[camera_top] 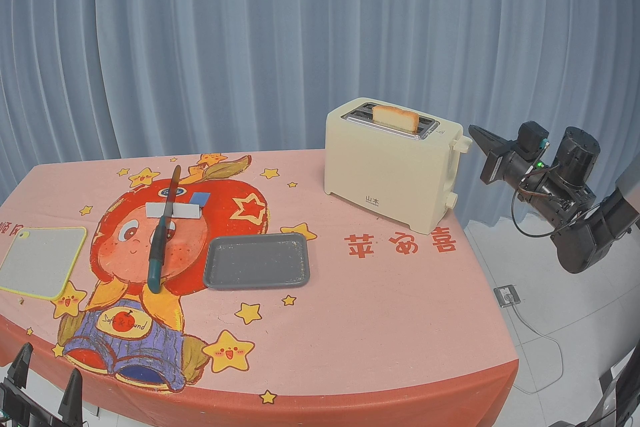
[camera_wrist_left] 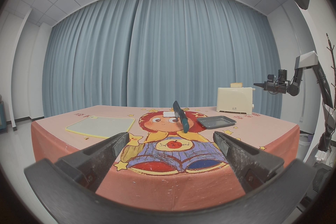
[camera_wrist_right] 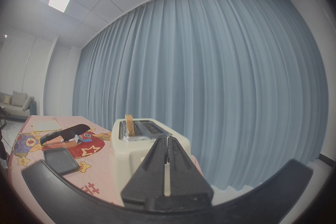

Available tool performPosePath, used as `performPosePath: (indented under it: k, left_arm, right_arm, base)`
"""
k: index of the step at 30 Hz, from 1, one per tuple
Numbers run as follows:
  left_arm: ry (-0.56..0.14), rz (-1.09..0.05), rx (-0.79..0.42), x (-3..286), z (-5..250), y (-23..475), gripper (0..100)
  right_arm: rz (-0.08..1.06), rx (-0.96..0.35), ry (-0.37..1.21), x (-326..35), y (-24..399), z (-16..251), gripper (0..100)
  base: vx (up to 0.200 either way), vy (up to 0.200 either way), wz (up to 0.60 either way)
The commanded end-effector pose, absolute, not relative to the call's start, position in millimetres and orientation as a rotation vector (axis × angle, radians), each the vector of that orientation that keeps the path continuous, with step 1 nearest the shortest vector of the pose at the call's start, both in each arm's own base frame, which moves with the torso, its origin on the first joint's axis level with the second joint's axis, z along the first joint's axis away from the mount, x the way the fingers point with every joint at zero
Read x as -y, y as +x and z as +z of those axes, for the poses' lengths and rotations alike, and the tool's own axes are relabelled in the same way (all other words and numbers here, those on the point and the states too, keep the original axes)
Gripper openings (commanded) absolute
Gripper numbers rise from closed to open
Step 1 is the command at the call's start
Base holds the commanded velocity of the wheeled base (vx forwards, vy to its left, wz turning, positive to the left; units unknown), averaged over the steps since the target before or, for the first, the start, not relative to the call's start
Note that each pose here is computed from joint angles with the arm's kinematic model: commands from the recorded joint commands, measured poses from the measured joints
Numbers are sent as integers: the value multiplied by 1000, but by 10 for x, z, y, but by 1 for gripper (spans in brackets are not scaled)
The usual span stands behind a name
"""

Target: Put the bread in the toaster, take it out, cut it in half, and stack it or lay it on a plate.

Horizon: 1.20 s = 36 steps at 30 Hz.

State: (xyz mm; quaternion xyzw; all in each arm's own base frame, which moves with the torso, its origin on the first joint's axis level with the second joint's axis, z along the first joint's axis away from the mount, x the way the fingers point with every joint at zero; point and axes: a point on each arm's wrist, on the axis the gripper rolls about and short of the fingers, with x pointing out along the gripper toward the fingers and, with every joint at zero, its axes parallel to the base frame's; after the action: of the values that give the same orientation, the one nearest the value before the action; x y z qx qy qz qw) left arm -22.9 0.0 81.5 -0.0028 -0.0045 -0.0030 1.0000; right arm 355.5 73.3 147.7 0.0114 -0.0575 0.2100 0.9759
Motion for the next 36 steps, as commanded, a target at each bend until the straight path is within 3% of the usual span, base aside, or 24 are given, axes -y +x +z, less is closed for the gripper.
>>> performPosePath:
  k: [1,36]
  left_arm:
    - [-6,-6,6,0,763,-227,100]
    - [-6,-6,6,0,763,-227,100]
  right_arm:
    - [424,59,24,-759,3665,1232,0]
    - [421,-90,-16,-753,3669,776,0]
  base:
    - [0,0,0]
    - [0,0,0]
